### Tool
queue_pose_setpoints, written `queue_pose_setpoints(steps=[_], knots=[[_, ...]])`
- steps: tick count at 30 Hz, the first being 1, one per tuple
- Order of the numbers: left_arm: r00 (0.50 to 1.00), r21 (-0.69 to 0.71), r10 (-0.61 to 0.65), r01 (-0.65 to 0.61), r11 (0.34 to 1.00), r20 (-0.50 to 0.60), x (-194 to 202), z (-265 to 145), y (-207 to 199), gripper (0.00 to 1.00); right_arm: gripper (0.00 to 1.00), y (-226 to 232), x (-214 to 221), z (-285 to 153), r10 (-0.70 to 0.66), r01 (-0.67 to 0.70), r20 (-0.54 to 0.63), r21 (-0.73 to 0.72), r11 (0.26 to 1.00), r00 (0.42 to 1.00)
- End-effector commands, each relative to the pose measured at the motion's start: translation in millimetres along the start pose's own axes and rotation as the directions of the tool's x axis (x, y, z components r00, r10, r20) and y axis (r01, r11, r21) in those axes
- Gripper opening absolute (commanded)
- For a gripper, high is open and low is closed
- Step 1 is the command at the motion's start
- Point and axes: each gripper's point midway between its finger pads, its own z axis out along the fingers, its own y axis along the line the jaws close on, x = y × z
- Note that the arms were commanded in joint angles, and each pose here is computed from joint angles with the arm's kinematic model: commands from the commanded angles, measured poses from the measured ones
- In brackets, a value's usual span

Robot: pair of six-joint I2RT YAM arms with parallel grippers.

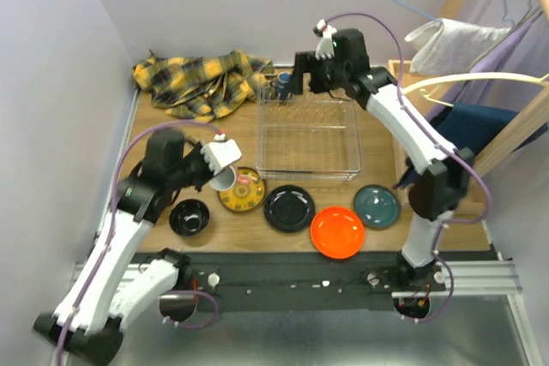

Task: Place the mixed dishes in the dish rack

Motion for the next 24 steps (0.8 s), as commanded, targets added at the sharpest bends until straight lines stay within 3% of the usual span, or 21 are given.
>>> queue_pose_setpoints(steps=[1, 2, 3, 5, 7, 8, 9, 10, 11, 12, 18, 24], knots=[[0.980, -0.491, 0.098, 0.000, 0.871, 0.174, -32.3, -22.0, 71.3, 0.00, 0.91, 12.9, -52.4, 11.6, 0.221, -0.228, -0.055, -0.180, 0.957, 0.974], [0.970, -0.542, 0.139, -0.008, 0.841, 0.202, -39.8, -30.3, 74.5, 0.00, 0.89, 31.6, -46.7, 10.0, 0.261, -0.294, -0.145, -0.308, 0.905, 0.954], [0.965, -0.631, 0.192, -0.038, 0.774, 0.178, -39.1, -35.8, 87.9, 0.00, 0.88, 34.0, -41.0, 18.4, 0.287, -0.336, -0.181, -0.375, 0.864, 0.940], [0.956, -0.705, 0.235, -0.045, 0.708, 0.174, -43.6, -45.6, 96.9, 0.00, 0.86, 53.0, -27.9, 10.4, 0.319, -0.431, -0.298, -0.486, 0.760, 0.900], [0.948, -0.774, 0.276, -0.053, 0.631, 0.161, -49.1, -53.4, 106.3, 0.00, 0.86, 57.5, -9.7, 14.1, 0.363, -0.542, -0.413, -0.505, 0.671, 0.835], [0.948, -0.790, 0.283, -0.061, 0.610, 0.146, -49.4, -52.7, 109.5, 0.00, 0.86, 65.8, -3.7, 3.4, 0.330, -0.571, -0.478, -0.550, 0.610, 0.814], [0.938, -0.820, 0.301, -0.033, 0.571, 0.171, -58.1, -60.0, 114.9, 0.00, 0.86, 70.5, -4.8, -0.7, 0.284, -0.546, -0.477, -0.612, 0.572, 0.832], [0.939, -0.835, 0.317, -0.066, 0.546, 0.133, -55.6, -59.6, 117.4, 0.00, 0.85, 72.0, 8.4, -2.0, 0.294, -0.615, -0.551, -0.593, 0.520, 0.781], [0.938, -0.839, 0.325, -0.075, 0.538, 0.124, -56.9, -57.3, 119.4, 0.00, 0.84, 77.2, 12.2, -10.9, 0.249, -0.620, -0.581, -0.622, 0.479, 0.775], [0.930, -0.854, 0.340, -0.061, 0.516, 0.139, -62.5, -61.9, 122.1, 0.00, 0.83, 77.9, 11.1, -11.4, 0.216, -0.577, -0.546, -0.670, 0.468, 0.809], [0.929, -0.844, 0.337, -0.056, 0.534, 0.152, -69.4, -50.9, 120.1, 0.00, 0.81, 81.9, 20.3, 6.6, 0.246, -0.693, -0.663, -0.580, 0.428, 0.707], [0.921, -0.812, 0.343, -0.053, 0.581, 0.185, -77.4, -35.1, 109.7, 0.00, 0.77, 120.2, 26.4, -1.9, 0.185, -0.705, -0.705, -0.577, 0.412, 0.685]])
